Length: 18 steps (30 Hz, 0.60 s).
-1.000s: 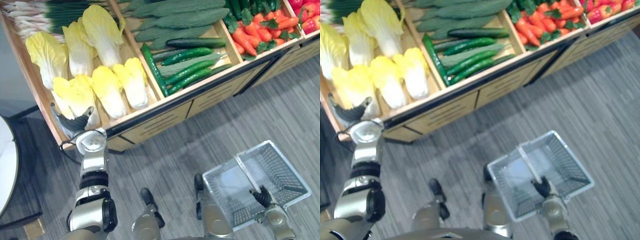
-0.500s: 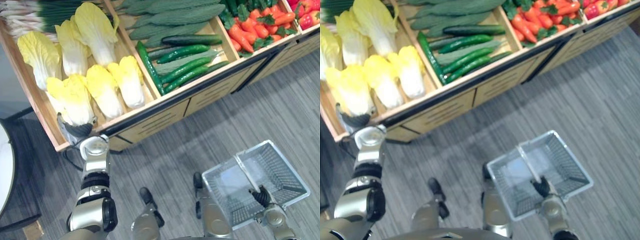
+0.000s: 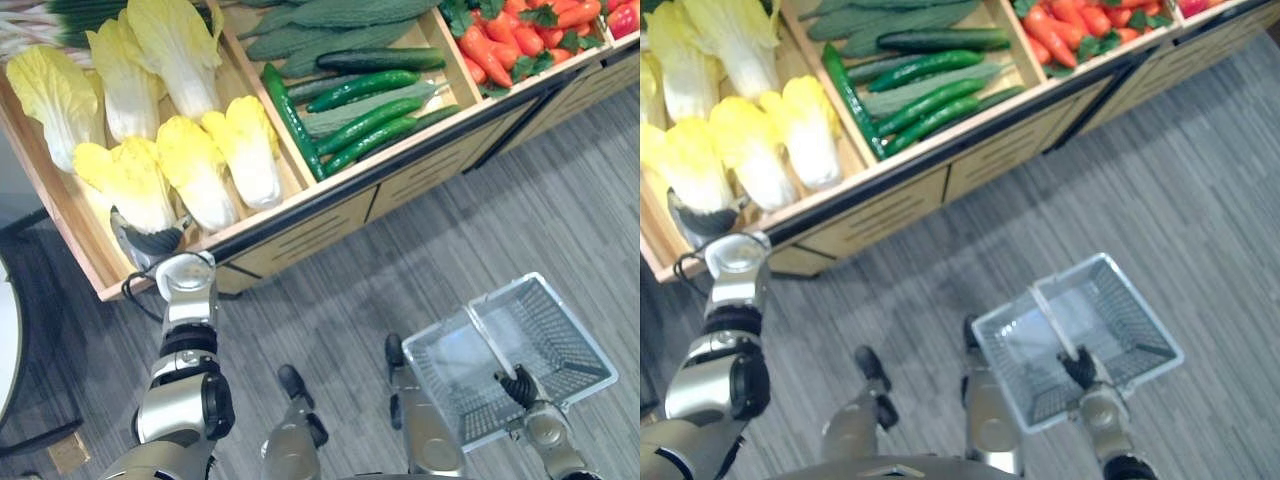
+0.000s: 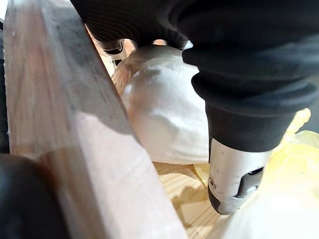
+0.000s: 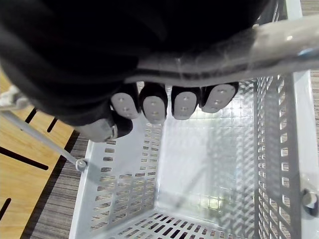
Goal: Pick vegetable in the basket
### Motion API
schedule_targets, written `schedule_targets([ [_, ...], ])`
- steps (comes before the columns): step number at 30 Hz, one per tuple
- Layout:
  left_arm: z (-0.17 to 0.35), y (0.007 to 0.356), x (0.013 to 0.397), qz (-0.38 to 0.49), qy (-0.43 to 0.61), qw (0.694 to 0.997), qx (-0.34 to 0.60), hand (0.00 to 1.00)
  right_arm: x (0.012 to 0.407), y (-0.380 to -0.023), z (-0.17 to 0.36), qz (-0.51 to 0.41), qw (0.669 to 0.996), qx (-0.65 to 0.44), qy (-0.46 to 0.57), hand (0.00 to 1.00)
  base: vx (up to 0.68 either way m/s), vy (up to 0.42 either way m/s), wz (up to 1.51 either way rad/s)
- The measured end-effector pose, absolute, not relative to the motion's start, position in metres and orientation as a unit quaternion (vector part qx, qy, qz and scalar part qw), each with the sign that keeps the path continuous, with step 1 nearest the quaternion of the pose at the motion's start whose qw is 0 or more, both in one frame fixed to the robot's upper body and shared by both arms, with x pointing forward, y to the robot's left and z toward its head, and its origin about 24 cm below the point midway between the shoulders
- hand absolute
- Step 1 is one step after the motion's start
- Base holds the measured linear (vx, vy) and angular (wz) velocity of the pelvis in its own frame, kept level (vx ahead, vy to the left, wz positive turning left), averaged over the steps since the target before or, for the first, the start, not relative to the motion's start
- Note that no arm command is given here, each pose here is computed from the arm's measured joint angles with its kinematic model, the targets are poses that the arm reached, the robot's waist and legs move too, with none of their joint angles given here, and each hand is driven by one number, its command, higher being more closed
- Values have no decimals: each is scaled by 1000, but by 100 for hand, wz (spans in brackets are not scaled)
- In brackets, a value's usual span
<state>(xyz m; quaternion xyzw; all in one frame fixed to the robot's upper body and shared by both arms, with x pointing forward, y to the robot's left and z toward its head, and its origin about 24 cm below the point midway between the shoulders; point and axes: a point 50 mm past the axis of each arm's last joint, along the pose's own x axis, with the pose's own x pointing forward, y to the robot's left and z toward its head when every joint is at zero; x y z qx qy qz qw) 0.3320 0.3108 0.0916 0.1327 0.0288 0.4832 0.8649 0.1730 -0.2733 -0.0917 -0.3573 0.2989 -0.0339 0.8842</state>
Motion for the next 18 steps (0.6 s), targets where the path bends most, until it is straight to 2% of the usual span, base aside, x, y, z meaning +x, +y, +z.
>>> schedule_targets([
  [7, 97, 321, 332, 487, 31, 862, 135, 100, 175, -272, -91, -32, 885, -357, 297, 100, 0, 0, 0],
  [18, 83, 316, 332, 470, 54, 875, 106, 100, 171, -272, -96, -30, 883, -352, 310, 100, -1, -1, 0],
])
